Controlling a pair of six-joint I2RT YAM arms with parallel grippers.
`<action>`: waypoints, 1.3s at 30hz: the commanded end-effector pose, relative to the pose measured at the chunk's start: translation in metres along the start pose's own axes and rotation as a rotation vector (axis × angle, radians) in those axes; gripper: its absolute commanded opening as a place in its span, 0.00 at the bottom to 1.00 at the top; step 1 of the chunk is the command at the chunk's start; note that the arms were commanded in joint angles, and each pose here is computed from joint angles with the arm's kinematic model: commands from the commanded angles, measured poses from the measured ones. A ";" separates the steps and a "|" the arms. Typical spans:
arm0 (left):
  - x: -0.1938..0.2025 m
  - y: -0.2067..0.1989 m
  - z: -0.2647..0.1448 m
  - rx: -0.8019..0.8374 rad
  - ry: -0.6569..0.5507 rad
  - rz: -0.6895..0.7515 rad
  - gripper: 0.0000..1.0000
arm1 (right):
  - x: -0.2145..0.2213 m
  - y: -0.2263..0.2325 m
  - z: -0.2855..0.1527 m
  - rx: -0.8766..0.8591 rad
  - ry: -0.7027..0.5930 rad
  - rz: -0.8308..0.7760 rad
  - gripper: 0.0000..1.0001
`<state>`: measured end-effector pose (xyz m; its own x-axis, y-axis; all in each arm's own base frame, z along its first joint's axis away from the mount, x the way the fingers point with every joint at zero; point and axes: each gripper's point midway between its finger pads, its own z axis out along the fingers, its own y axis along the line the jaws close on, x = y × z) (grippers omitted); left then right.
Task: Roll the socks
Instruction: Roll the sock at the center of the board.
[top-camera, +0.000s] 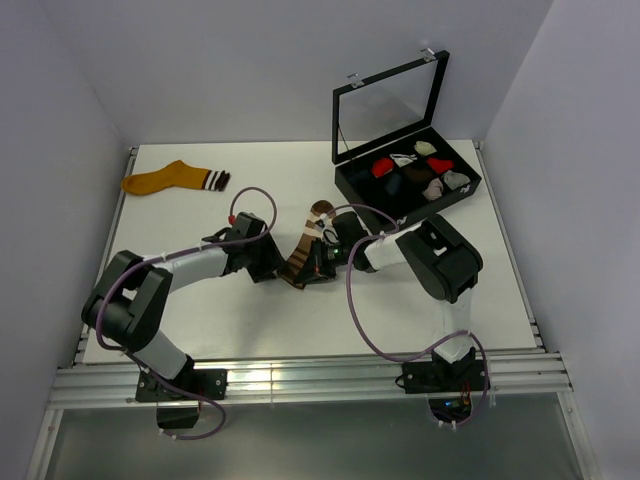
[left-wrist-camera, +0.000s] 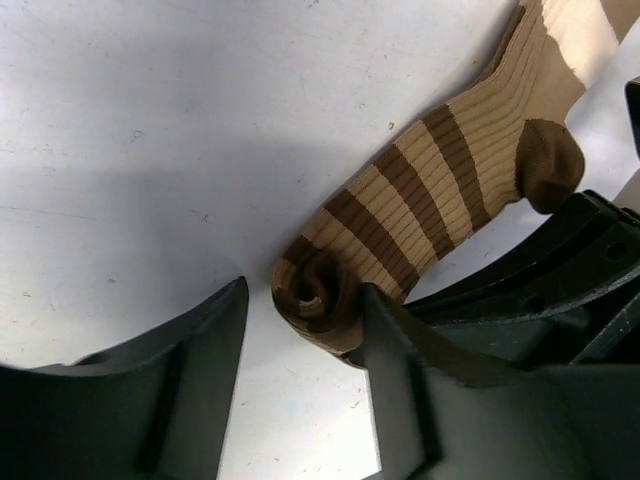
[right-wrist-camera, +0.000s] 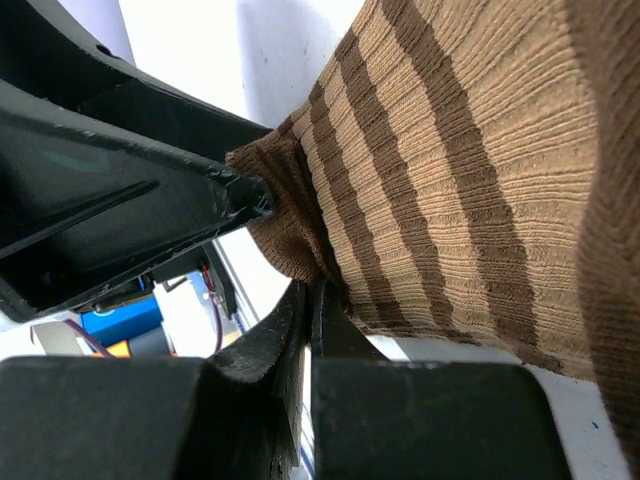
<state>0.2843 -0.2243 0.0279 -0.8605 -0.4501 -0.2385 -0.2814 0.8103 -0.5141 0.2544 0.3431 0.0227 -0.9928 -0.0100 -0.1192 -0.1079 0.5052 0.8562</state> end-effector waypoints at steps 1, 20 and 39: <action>0.004 0.009 0.004 -0.046 0.021 0.015 0.52 | -0.005 -0.024 0.001 0.101 -0.028 0.011 0.00; -0.008 0.020 0.003 -0.287 0.132 0.155 0.01 | -0.031 0.020 -0.030 0.350 -0.285 -0.531 0.46; -0.005 0.015 0.007 -0.325 0.232 0.196 0.02 | -0.008 0.060 0.004 0.606 -0.417 -1.089 0.47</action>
<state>0.2960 -0.2210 0.0218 -0.9610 -0.2460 -0.1261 -0.2114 0.9479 -0.2383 0.2384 0.3670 0.0556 -0.3905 -0.4508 -0.8027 -0.7195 0.6934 -0.0394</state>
